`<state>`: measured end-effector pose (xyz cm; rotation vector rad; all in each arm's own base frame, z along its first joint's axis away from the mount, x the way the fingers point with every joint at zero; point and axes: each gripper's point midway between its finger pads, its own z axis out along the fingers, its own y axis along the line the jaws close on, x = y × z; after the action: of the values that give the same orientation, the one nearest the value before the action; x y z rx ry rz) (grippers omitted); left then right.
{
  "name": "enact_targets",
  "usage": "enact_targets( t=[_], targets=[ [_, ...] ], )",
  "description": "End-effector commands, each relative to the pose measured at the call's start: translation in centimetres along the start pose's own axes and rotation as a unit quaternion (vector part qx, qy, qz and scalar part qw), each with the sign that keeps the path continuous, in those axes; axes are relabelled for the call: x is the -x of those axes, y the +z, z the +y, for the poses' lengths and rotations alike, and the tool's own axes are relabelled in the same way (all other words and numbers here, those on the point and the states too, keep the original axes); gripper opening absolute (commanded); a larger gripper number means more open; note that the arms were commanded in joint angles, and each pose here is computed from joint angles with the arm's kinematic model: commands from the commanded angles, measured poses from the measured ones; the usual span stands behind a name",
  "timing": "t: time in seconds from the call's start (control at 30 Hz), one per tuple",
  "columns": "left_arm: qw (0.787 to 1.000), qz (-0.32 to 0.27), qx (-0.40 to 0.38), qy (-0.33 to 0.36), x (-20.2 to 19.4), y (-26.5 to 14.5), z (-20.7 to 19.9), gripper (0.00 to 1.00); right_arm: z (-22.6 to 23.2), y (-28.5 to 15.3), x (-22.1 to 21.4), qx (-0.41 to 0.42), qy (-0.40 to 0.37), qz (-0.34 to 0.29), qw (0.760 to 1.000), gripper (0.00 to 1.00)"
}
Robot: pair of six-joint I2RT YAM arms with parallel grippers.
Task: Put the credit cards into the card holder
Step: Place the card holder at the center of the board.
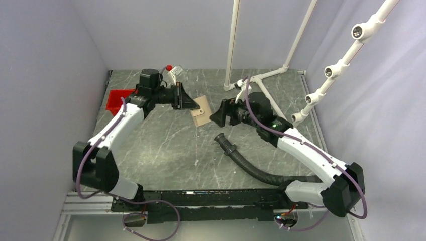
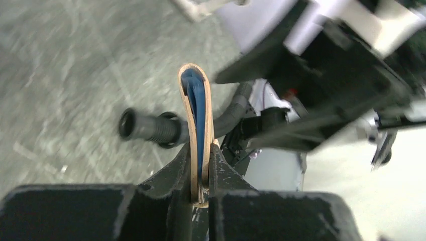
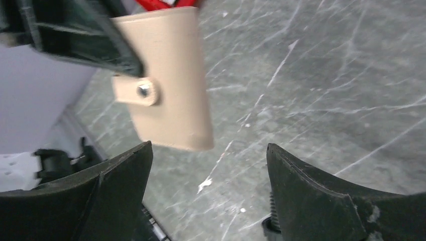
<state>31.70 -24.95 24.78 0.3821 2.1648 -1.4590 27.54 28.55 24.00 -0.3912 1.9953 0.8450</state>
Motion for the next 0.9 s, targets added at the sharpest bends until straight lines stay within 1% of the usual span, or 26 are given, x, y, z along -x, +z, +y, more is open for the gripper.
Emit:
enact_targets(
  t=[0.0, 0.13, 0.2, 0.27, 0.3, 0.33, 0.37, 0.4, 0.43, 0.47, 0.5, 0.53, 0.57, 0.6, 0.63, 0.67, 0.7, 0.73, 0.77, 0.8, 0.83, 0.87],
  targets=[
    [0.983, -0.003, -0.118, 0.141, -0.7, -0.8, -6.2, 0.0, 3.8, -1.9, -1.3, 0.15, 0.085, 0.087, 0.981, 0.84],
    [0.971, 0.008, -0.167, 0.171, -1.7, -0.8, -8.3, 0.0, 4.9, -2.4, 0.4, 0.233, 0.102, 0.058, 0.965, 0.76],
    [0.968, 0.013, -0.179, 0.177, -2.0, -0.9, -8.9, 0.0, 5.3, -2.8, 0.9, 0.255, 0.105, 0.047, 0.96, 0.65],
    [0.965, 0.017, -0.189, 0.184, -2.3, -1.0, -9.4, 0.0, 5.7, -3.3, 1.2, 0.282, 0.108, 0.044, 0.952, 0.5],
    [0.964, 0.019, -0.191, 0.186, -2.4, -1.1, -9.5, 0.0, 6.0, -3.6, 1.4, 0.295, 0.104, 0.039, 0.949, 0.46],
    [0.963, 0.021, -0.192, 0.187, -2.5, -1.1, -9.6, 0.0, 6.1, -4.0, 1.5, 0.304, 0.097, 0.035, 0.947, 0.46],
    [0.962, 0.024, -0.194, 0.189, -2.6, -1.1, -9.7, 0.0, 6.0, -4.2, 1.7, 0.307, 0.09, 0.032, 0.947, 0.48],
    [0.962, 0.029, -0.196, 0.189, -2.8, -1.1, -9.8, 0.0, 5.8, -4.4, 1.8, 0.307, 0.083, 0.03, 0.948, 0.53],
    [0.961, 0.032, -0.199, 0.191, -2.9, -1.1, -9.9, 0.0, 5.7, -4.6, 2.0, 0.307, 0.078, 0.027, 0.948, 0.54],
    [0.96, 0.033, -0.202, 0.193, -2.9, -1.1, -10.0, 0.0, 5.6, -4.7, 2.1, 0.307, 0.076, 0.027, 0.948, 0.53],
    [0.959, 0.035, -0.206, 0.191, -3.1, -1.1, -10.2, 0.0, 5.5, -4.6, 2.2, 0.31, 0.077, 0.028, 0.947, 0.5],
    [0.958, 0.037, -0.21, 0.191, -3.2, -1.1, -10.4, 0.0, 5.7, -4.6, 2.3, 0.316, 0.077, 0.03, 0.945, 0.46],
    [0.957, 0.038, -0.214, 0.193, -3.2, -1.1, -10.5, 0.0, 5.9, -4.6, 2.5, 0.326, 0.079, 0.03, 0.942, 0.39],
    [0.957, 0.037, -0.212, 0.194, -3.2, -1.1, -10.6, 0.0, 6.2, -4.6, 2.6, 0.337, 0.081, 0.028, 0.937, 0.25],
    [0.96, 0.03, -0.199, 0.195, -3.0, -0.9, -10.5, 0.0, 6.3, -4.6, 2.8, 0.346, 0.088, 0.024, 0.934, 0.09],
    [0.966, 0.017, -0.168, 0.195, -2.4, -0.7, -9.8, 0.14, 6.3, -4.5, 2.9, 0.348, 0.093, 0.018, 0.933, 0.0],
    [0.977, 0.008, -0.11, 0.181, -1.9, -0.7, -8.7, 0.49, 6.0, -4.1, 3.1, 0.335, 0.098, 0.008, 0.937, 0.0],
    [0.983, -0.017, -0.04, 0.179, -0.6, -0.5, -6.8, 0.68, 5.0, -3.3, 3.3, 0.299, 0.109, -0.003, 0.948, 0.0],
    [0.985, -0.039, 0.032, 0.164, 0.3, -0.6, -4.8, 0.89, 3.4, -2.4, 4.0, 0.241, 0.122, -0.026, 0.962, 0.0],
    [0.983, -0.054, 0.112, 0.134, 0.9, -1.2, -2.2, 0.97, 1.4, -1.4, 4.0, 0.169, 0.146, -0.039, 0.974, 0.0],
    [0.975, -0.069, 0.175, 0.116, 1.6, -1.9, -0.2, 0.98, -0.7, -0.7, 4.1, 0.091, 0.169, -0.056, 0.98, 0.0],
    [0.969, -0.077, 0.212, 0.104, 1.9, -2.4, 0.9, 0.96, -1.9, -0.3, 4.1, 0.039, 0.182, -0.073, 0.98, 0.0]
  ],
)
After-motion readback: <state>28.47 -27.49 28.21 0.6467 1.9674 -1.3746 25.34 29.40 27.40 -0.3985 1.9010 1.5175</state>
